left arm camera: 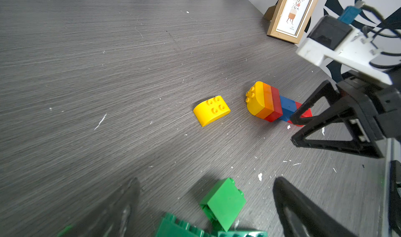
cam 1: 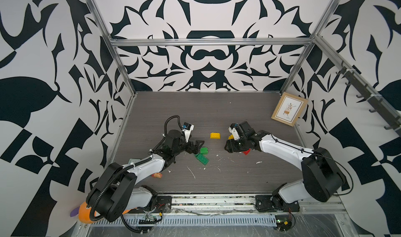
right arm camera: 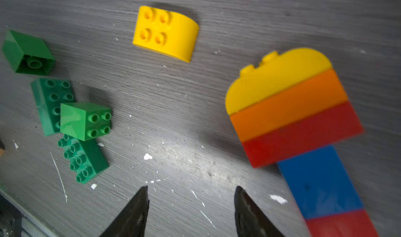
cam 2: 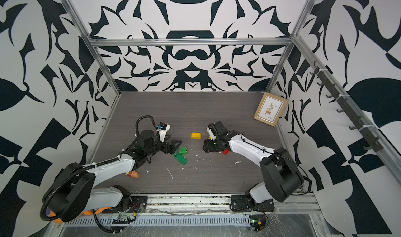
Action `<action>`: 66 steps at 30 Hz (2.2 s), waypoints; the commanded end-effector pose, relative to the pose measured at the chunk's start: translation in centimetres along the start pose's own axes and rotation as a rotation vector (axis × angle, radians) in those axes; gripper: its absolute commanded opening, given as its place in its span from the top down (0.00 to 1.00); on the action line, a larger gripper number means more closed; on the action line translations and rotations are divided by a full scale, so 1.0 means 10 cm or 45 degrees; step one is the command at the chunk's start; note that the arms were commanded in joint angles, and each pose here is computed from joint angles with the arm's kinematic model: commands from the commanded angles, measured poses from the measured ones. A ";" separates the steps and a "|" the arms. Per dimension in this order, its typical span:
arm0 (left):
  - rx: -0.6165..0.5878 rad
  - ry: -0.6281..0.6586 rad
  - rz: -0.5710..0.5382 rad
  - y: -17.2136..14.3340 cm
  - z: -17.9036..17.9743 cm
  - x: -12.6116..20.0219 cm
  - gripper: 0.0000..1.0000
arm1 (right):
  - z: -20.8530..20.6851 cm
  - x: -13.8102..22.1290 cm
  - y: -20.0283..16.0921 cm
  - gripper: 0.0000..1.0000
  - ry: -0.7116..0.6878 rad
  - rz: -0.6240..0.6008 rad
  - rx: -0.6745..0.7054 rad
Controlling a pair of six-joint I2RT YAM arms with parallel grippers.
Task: Assemble an ice cream with lego
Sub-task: Adjust the lego brick at the center of the board.
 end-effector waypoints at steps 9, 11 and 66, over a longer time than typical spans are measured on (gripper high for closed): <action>-0.035 0.012 -0.067 0.19 -0.04 0.07 0.01 | 0.03 -0.16 0.39 0.36 -0.014 -0.082 0.091; -0.036 0.023 -0.067 0.19 -0.02 0.07 0.01 | -0.04 -0.17 0.44 0.35 -0.025 -0.097 0.074; 0.033 0.295 -0.353 0.51 0.12 0.82 0.01 | 0.83 -0.31 0.11 0.28 -0.510 -0.049 0.547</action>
Point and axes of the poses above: each gripper's point midway between its finger pads, its own x axis back along the fingers, its own z axis along the line the jaws close on, y = z × x, the point moved 1 cm from there along x, back along the fingers, and after that the axes turned 1 degree about x, right-handed, at the moved point
